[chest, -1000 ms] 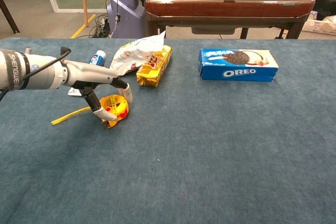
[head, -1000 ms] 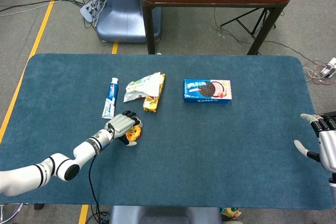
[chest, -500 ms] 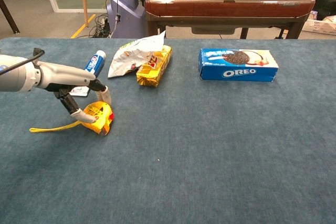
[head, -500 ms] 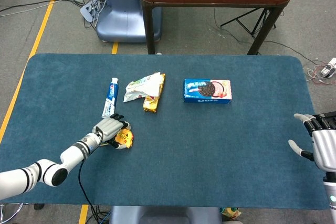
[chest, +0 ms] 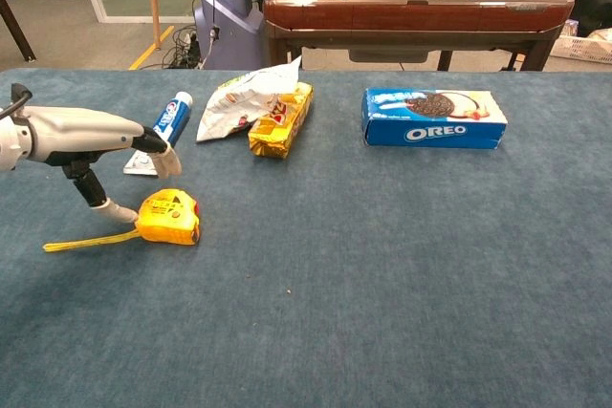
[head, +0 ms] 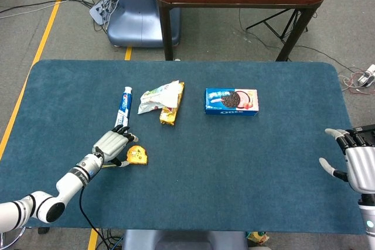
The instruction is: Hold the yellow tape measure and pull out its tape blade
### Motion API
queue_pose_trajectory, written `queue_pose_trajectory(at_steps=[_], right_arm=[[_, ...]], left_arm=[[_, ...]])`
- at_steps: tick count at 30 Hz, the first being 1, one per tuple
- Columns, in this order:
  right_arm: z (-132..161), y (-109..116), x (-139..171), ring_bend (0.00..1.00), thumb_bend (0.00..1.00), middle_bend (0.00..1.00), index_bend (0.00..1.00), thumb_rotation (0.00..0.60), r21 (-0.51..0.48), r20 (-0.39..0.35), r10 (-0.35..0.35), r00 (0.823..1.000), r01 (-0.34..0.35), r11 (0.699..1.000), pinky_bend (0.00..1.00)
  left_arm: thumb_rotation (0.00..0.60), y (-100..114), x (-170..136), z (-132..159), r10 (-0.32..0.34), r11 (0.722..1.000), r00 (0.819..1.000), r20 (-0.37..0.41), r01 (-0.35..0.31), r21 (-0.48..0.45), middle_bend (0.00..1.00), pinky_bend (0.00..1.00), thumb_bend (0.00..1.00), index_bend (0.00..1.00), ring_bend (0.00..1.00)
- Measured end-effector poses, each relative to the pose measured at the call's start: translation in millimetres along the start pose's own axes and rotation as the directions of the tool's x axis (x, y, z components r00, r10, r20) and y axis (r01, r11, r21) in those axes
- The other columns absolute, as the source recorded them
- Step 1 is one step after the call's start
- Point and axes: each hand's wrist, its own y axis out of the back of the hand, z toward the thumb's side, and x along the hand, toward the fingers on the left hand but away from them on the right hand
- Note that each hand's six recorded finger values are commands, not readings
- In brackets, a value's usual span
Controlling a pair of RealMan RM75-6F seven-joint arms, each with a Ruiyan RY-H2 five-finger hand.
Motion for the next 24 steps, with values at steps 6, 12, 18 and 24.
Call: queue_pose_trajectory(at_steps=[6, 12, 18, 24], right_arm=[[-3, 0, 2, 0.28, 0.27, 0.34, 0.29, 0.6, -0.003, 0.005, 0.001, 1.0, -0.001, 1.0, 0.41], [-5, -2, 2, 0.28, 0.27, 0.34, 0.29, 0.6, -0.005, 0.007, 0.008, 1.0, -0.008, 1.0, 0.41], [-7, -4, 3, 0.28, 0.27, 0.34, 0.29, 0.6, -0.012, 0.009, 0.016, 1.0, -0.016, 1.0, 0.41], [-9, -5, 4, 0.28, 0.27, 0.34, 0.29, 0.6, -0.015, 0.008, 0.018, 1.0, -0.018, 1.0, 0.41]], left_arm=[[0.6, -5, -1, 5, 0.039, 0.999, 0.999, -0.006, -0.039, 0.033, 0.25, 0.0, 0.2, 0.2, 0.01], [0.6, -10, -5, 10, 0.038, 0.998, 0.999, -0.028, -0.036, 0.048, 0.24, 0.0, 0.21, 0.17, 0.01], [0.6, -17, -7, 13, 0.027, 0.998, 0.997, -0.076, -0.022, 0.062, 0.24, 0.0, 0.2, 0.14, 0.01], [0.6, -22, -7, 20, 0.044, 0.996, 0.993, -0.111, -0.035, 0.084, 0.23, 0.0, 0.2, 0.14, 0.01]])
